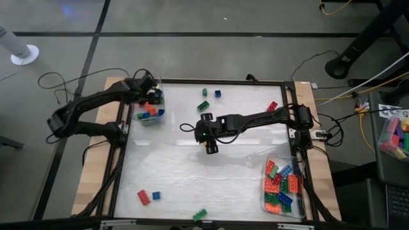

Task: Sort blocks by size
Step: Put the 8 stud orange game piece into the bottom transparent bin

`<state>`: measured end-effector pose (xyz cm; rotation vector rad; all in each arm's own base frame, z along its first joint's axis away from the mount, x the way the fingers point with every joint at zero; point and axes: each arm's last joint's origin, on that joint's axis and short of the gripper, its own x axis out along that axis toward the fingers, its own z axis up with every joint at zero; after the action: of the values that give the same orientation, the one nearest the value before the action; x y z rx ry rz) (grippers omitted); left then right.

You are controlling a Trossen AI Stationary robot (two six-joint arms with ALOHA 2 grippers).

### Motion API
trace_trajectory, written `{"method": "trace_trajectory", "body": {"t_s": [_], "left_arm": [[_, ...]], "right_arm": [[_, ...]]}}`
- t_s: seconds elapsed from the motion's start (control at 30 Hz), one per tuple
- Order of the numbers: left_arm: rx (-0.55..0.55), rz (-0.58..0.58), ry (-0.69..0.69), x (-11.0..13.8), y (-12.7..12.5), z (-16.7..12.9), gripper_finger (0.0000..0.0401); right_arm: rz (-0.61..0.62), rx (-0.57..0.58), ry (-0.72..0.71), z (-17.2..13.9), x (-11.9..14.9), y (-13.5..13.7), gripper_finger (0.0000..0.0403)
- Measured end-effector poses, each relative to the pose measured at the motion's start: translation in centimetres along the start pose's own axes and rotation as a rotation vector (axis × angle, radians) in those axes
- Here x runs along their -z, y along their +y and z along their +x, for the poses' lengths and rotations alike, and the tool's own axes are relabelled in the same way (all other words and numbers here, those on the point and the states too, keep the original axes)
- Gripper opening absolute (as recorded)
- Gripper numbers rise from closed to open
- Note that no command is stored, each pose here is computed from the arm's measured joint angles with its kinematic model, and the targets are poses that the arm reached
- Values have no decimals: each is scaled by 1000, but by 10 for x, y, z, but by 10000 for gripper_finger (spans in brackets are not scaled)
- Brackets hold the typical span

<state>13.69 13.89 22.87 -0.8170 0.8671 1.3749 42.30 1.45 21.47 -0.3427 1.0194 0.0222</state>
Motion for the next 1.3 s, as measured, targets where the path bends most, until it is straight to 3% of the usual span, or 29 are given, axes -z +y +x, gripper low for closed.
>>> {"method": "trace_trajectory", "body": {"t_s": [0.2, 0.6, 1.13, 1.3], "left_arm": [[-32, -111, 138, -7, 3, 26, 194], [-124, -178, 220, -11, 5, 52, 194], [-141, -168, 240, -12, -4, 76, 193], [-148, -110, 260, -10, -3, 76, 154]], "right_arm": [[-5, 0, 0, 0, 0, 0, 237], [-10, 0, 0, 0, 0, 0, 237], [-11, 0, 0, 0, 0, 0, 237], [-11, 0, 0, 0, 0, 0, 237]]}}
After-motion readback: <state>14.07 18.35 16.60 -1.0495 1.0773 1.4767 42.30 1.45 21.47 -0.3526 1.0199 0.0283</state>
